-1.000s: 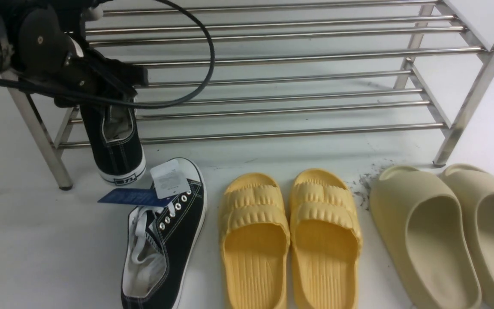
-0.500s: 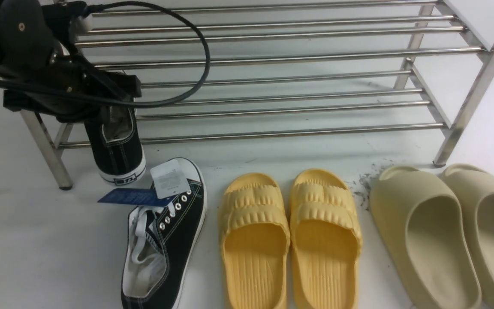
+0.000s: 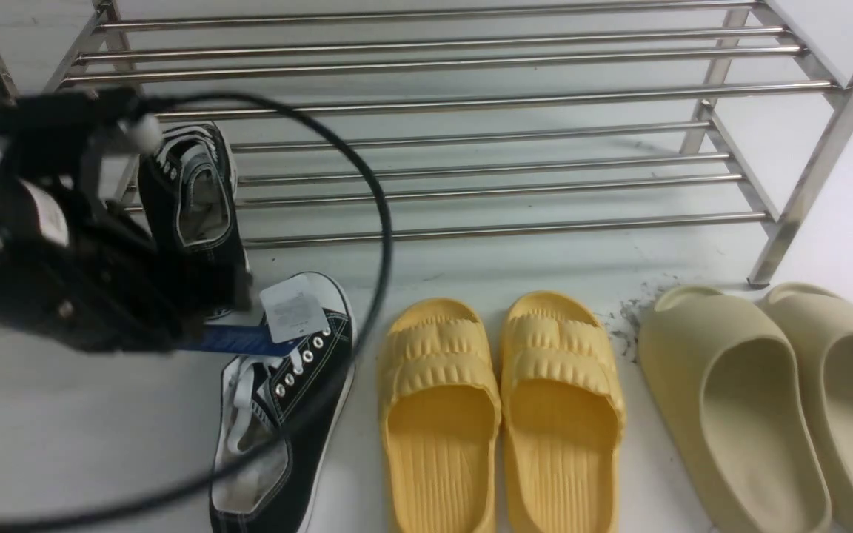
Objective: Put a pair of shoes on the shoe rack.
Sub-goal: Use the left arm to grab the shoe closest to it
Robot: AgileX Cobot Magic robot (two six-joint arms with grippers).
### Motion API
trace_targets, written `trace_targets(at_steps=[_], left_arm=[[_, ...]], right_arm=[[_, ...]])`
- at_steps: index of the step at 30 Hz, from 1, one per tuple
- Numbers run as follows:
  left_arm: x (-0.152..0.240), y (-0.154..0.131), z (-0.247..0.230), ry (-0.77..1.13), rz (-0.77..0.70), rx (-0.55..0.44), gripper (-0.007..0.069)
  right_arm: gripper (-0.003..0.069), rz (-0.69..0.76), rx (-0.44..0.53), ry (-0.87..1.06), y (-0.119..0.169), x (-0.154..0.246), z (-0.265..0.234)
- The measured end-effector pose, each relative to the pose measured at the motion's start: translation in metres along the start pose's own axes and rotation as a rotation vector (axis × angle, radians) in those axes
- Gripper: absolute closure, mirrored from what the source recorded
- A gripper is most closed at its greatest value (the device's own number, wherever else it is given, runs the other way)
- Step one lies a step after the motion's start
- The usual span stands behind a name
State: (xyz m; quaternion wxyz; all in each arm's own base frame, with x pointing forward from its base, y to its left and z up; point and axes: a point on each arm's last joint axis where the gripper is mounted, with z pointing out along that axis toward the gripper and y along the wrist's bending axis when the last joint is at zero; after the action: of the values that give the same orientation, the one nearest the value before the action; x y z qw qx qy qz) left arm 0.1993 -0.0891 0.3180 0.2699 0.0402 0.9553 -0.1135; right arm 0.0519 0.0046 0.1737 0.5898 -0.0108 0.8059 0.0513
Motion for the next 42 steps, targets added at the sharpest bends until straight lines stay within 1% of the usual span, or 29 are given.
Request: trace_targets(at_steps=[3,6,7,9,10,11,12,13,16,17,18,19,20,21,22,24,29,32,36,42], left_arm=[[0.031,-0.025,0.011,0.109,0.054,0.050,0.0638],[0.051,-0.045,0.018,0.174,0.067,0.076,0.0638],[0.055,-0.050,0.021,0.184,0.051,0.074,0.0638],[0.058,-0.056,0.031,0.191,0.042,0.035,0.0638],[0.058,-0.056,0.031,0.188,0.042,0.033,0.0638],[0.057,-0.056,0.040,0.187,0.047,-0.008,0.0629],[0.057,-0.056,0.041,0.186,0.048,-0.013,0.0626],[0.055,-0.056,0.050,0.187,0.063,-0.054,0.0589],[0.057,-0.056,0.064,0.221,0.075,-0.103,0.0485],[0.057,-0.056,0.065,0.225,0.078,-0.107,0.0477],[0.059,-0.055,0.072,0.251,0.087,-0.137,0.0398],[0.060,-0.055,0.074,0.261,0.092,-0.152,0.0365],[0.060,-0.054,0.074,0.262,0.094,-0.153,0.0357],[0.060,-0.054,0.075,0.270,0.103,-0.167,0.0301],[0.060,-0.053,0.075,0.269,0.118,-0.174,0.0273],[0.060,-0.052,0.074,0.269,0.137,-0.180,0.0251],[0.062,-0.049,0.073,0.286,0.150,-0.202,0.0250],[0.064,-0.046,0.074,0.283,0.155,-0.217,0.0270],[0.068,-0.041,0.067,0.272,0.116,-0.218,0.0308],[0.065,-0.040,0.051,0.188,0.078,-0.153,0.0323]], right_arm=[[0.0419,0.000,0.000,0.000,0.000,0.000,0.000],[0.0419,0.000,0.000,0.000,0.000,0.000,0.000],[0.0419,0.000,0.000,0.000,0.000,0.000,0.000],[0.0419,0.000,0.000,0.000,0.000,0.000,0.000],[0.0419,0.000,0.000,0.000,0.000,0.000,0.000],[0.0419,0.000,0.000,0.000,0.000,0.000,0.000],[0.0419,0.000,0.000,0.000,0.000,0.000,0.000],[0.0419,0.000,0.000,0.000,0.000,0.000,0.000],[0.0419,0.000,0.000,0.000,0.000,0.000,0.000],[0.0419,0.000,0.000,0.000,0.000,0.000,0.000],[0.0419,0.000,0.000,0.000,0.000,0.000,0.000],[0.0419,0.000,0.000,0.000,0.000,0.000,0.000],[0.0419,0.000,0.000,0.000,0.000,0.000,0.000],[0.0419,0.000,0.000,0.000,0.000,0.000,0.000],[0.0419,0.000,0.000,0.000,0.000,0.000,0.000],[0.0419,0.000,0.000,0.000,0.000,0.000,0.000],[0.0419,0.000,0.000,0.000,0.000,0.000,0.000],[0.0419,0.000,0.000,0.000,0.000,0.000,0.000],[0.0419,0.000,0.000,0.000,0.000,0.000,0.000],[0.0419,0.000,0.000,0.000,0.000,0.000,0.000]])
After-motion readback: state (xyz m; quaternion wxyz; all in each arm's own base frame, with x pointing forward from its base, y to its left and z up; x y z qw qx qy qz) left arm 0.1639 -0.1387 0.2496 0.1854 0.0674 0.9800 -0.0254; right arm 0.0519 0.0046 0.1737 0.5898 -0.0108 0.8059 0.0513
